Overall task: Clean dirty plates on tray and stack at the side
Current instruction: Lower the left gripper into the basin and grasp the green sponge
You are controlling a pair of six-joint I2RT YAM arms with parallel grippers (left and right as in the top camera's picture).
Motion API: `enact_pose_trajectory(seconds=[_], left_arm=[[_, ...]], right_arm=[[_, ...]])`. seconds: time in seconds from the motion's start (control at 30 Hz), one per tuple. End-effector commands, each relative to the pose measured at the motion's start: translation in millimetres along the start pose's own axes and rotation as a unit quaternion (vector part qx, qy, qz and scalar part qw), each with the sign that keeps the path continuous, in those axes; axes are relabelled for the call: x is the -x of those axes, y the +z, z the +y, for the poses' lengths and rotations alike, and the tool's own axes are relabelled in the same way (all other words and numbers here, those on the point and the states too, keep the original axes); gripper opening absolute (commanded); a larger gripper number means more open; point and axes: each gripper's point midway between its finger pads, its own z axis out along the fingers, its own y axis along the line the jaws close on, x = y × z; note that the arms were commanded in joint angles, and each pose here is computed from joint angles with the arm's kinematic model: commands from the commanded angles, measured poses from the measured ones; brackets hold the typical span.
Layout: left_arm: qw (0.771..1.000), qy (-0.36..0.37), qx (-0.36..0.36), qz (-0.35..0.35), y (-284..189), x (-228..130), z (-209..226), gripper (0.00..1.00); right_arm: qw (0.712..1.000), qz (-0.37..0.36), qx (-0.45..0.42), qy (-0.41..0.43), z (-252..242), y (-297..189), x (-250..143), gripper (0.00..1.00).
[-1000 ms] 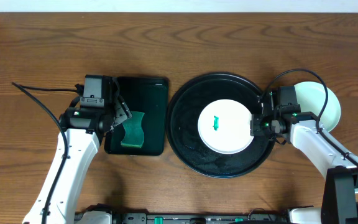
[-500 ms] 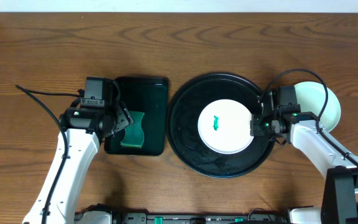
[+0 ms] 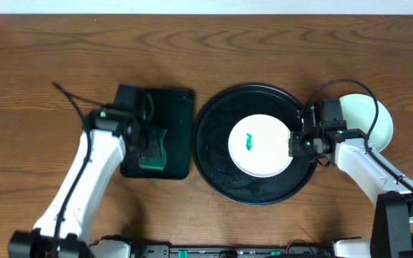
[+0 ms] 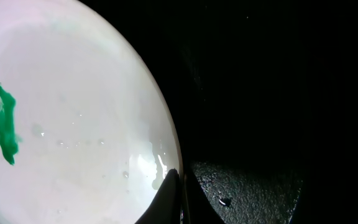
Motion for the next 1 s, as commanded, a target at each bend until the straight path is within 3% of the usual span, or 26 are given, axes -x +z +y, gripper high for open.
enact_pose_trajectory(seconds=[0.0,0.17,0.97], left_arm=[[1.0,0.025,-0.01,0.0,-4,15,-10,0.55],[1.0,0.024,-0.005,0.011,9,18,-10,0.64],[1.0,0.021,0.02,-0.008,47,28,-1,0.59]], right_arm=[[1.0,-0.008,-0.006,-0.004,-1,-3,1,0.01],[1.0,-0.006,-0.007,-0.004,-1,-3,1,0.01],[1.0,-0.008,-0.006,-0.004,-1,-3,1,0.02]])
